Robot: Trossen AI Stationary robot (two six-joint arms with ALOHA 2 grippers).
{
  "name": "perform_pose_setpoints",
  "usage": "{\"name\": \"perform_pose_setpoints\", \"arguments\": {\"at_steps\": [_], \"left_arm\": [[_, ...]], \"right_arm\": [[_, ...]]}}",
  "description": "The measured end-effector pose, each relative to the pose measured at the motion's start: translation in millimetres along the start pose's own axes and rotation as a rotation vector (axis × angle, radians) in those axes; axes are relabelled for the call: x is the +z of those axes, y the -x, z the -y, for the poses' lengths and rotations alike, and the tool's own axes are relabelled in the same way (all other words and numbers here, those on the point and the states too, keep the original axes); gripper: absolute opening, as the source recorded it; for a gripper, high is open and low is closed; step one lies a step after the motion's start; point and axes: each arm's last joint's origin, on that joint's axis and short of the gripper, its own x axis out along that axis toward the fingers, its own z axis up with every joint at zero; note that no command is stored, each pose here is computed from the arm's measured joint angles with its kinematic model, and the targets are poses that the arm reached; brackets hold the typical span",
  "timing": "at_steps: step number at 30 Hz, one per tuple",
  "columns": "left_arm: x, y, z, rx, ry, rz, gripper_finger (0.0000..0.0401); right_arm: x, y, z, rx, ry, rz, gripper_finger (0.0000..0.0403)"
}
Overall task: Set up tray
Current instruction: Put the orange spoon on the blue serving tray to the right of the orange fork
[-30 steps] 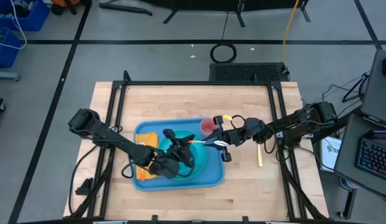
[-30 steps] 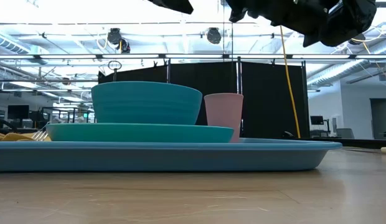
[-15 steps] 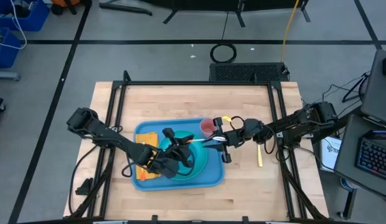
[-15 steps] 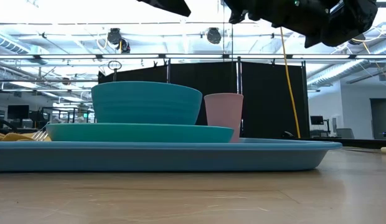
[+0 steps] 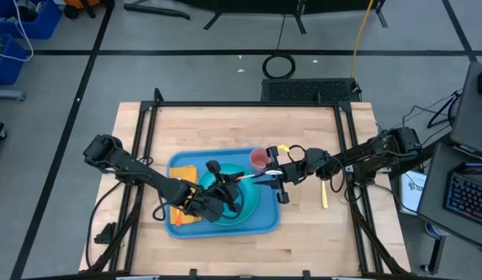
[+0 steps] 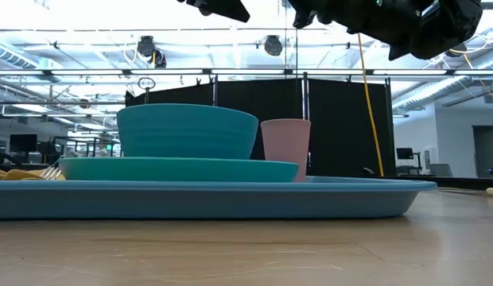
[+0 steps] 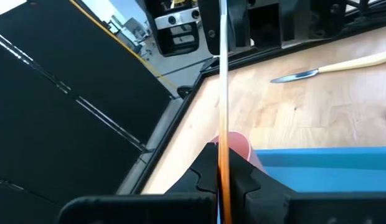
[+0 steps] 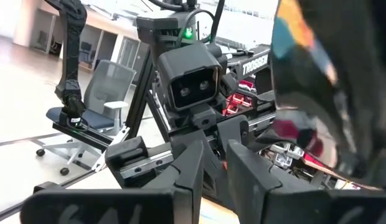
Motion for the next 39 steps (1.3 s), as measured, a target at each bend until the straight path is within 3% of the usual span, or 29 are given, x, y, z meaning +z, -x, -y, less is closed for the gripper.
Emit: {"name": "perform_pose_setpoints", "arguments": {"at_steps": [6, 14, 26, 30, 39], "left_arm": [[-0.2, -2.2, -0.8, -0.015, 0.014, -0.001, 0.0], [0.3, 1.0, -1.4, 0.072, 0.012, -0.004, 0.0], [1.6, 5.5, 0.7, 0.086, 0.009, 0.006, 0.0], [4.9, 9.9, 2.9, 0.076, 0.002, 0.028, 0.0], [6.3, 6.5, 2.6, 0.016, 0.034, 0.041, 0.0]], "right_arm": [[0.5, 0.0, 0.0, -0.001, -0.006, 0.006, 0.0051], [-3.7, 0.1, -1.1, 0.011, -0.038, -0.038, 0.0046], [-9.2, 0.8, -0.4, 0.008, -0.052, -0.093, 0.0045], [-10.8, 1.2, 2.4, -0.086, -0.044, -0.126, 0.0045], [-8.4, 1.1, 3.5, -0.079, -0.038, -0.097, 0.0045]]}}
